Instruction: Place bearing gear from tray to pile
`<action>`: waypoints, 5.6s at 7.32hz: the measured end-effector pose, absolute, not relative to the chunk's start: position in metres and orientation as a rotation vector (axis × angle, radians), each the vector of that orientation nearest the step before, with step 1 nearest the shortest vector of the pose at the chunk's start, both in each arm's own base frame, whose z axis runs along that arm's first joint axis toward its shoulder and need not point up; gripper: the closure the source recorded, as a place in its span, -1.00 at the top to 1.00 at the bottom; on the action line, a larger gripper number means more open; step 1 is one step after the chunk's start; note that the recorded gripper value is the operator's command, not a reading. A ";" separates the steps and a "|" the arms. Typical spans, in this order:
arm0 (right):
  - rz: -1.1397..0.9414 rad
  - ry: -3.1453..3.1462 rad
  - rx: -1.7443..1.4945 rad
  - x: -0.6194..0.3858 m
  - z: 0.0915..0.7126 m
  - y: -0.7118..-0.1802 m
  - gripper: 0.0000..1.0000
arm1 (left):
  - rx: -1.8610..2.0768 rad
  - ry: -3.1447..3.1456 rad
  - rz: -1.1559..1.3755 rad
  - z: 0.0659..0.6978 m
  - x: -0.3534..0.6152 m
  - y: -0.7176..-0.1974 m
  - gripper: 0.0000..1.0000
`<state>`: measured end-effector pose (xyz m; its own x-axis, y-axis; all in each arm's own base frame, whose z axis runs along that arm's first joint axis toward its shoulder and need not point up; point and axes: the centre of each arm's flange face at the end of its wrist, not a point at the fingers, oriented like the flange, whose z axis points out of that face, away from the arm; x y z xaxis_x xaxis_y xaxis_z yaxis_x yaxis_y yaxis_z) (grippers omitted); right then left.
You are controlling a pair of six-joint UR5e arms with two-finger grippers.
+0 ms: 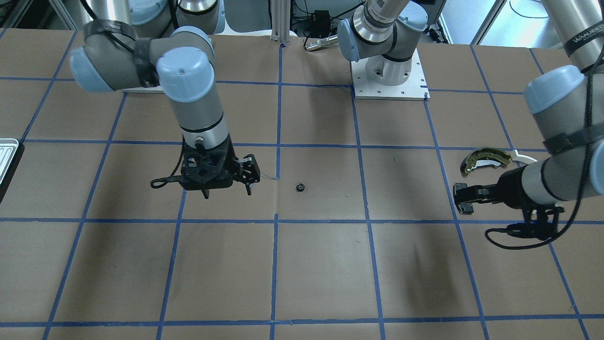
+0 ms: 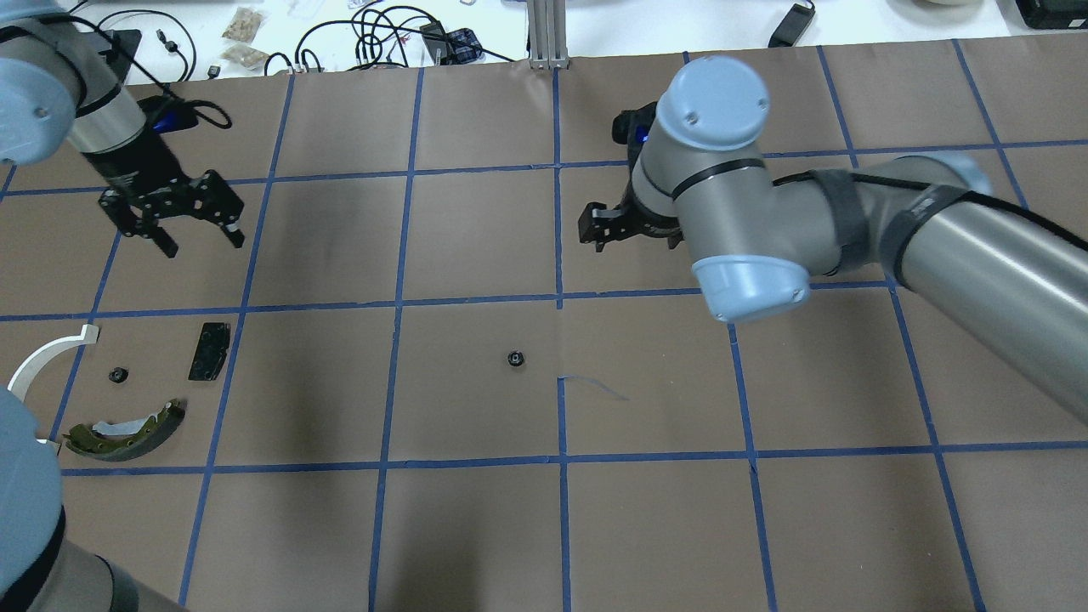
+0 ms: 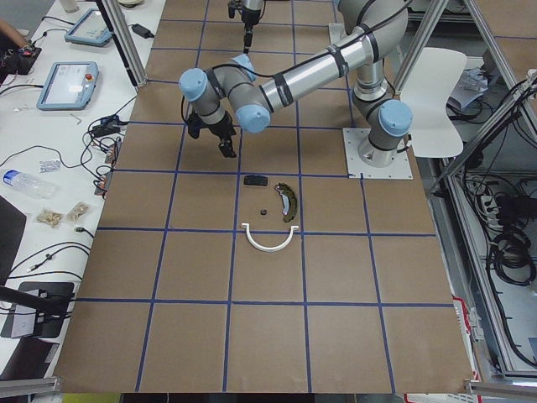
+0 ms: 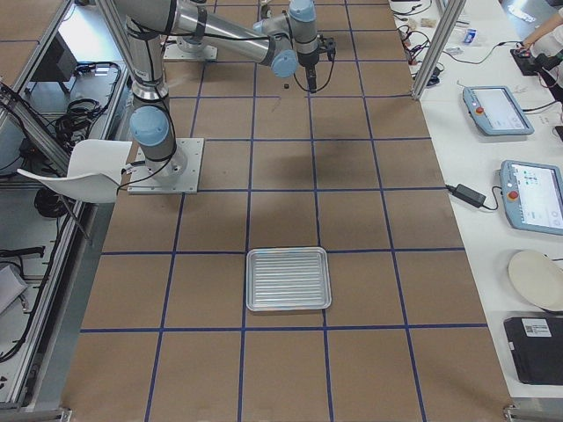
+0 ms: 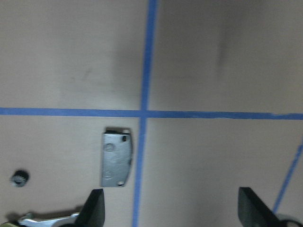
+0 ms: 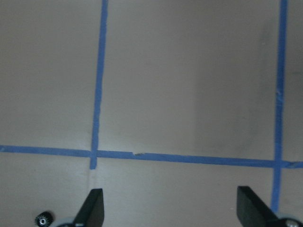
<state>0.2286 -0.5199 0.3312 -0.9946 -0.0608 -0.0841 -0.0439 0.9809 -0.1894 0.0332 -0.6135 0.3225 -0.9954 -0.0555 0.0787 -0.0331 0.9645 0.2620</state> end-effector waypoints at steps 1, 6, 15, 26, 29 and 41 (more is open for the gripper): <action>-0.248 3.052 -0.084 0.205 0.366 -0.519 1.00 | 0.042 -3.047 -0.390 0.328 -0.037 -0.615 1.00; -0.117 3.116 -0.102 0.158 0.503 -0.491 1.00 | -0.243 -3.116 -0.289 0.288 -0.288 -0.549 0.99; 0.010 3.122 -0.117 0.141 0.508 -0.503 1.00 | -0.243 -3.075 -0.304 0.183 -0.297 -0.484 0.65; 0.032 3.125 -0.136 0.139 0.506 -0.495 1.00 | -0.215 -3.082 -0.247 0.196 -0.285 -0.506 -1.00; 0.031 3.126 -0.135 0.139 0.506 -0.496 1.00 | -0.270 -3.111 -0.384 0.276 -0.178 -0.578 -1.00; 0.025 3.127 -0.134 0.138 0.506 -0.496 1.00 | -0.250 -3.213 -0.529 0.171 0.212 -0.512 -1.00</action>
